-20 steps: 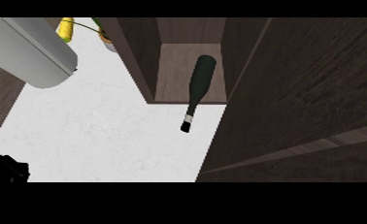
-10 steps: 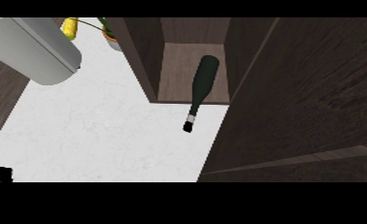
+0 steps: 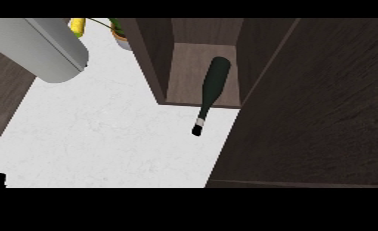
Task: Pick up the wine, place it into the cabinet and close the cabinet
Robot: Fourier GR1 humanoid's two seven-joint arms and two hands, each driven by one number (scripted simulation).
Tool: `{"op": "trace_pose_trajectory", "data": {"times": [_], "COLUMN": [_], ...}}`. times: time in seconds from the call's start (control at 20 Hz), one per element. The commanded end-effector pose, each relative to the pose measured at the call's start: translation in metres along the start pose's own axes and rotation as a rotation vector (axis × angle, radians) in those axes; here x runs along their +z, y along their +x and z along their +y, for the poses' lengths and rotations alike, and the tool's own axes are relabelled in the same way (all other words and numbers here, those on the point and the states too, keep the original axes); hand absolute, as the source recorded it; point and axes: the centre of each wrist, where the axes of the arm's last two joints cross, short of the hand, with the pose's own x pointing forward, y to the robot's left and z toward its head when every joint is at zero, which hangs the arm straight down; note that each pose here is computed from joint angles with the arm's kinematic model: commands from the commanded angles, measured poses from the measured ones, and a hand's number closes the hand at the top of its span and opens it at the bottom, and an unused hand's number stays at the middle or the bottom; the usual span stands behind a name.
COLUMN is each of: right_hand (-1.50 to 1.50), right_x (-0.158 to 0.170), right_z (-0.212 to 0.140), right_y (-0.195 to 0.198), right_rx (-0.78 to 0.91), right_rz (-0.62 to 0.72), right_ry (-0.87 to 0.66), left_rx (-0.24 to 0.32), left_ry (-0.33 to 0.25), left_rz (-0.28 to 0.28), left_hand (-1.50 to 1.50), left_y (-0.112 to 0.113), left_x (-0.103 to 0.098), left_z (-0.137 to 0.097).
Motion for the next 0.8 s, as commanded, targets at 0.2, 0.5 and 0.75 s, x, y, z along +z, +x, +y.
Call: {"op": "trace_pose_trajectory", "data": {"times": [0.2,0.5,0.75], "right_hand": [1.5,1.5,1.5], "right_x": [-0.041,-0.037,-0.036], "right_z": [0.012,0.002,-0.009], "right_y": [-0.015,-0.016,-0.018], "right_rx": [-0.14,-0.142,-0.101], "right_rz": [-0.035,-0.048,-0.041], "right_ry": [-0.064,-0.115,-0.144], "left_rx": [0.011,0.015,0.034], "left_ry": [-0.03,-0.051,-0.059], "left_rz": [-0.007,0.0,-0.006], "left_hand": [1.5,1.5,1.5], "left_y": [0.002,0.004,0.004], "left_x": [-0.002,-0.006,-0.007], "left_z": [0.004,0.008,0.006]}}
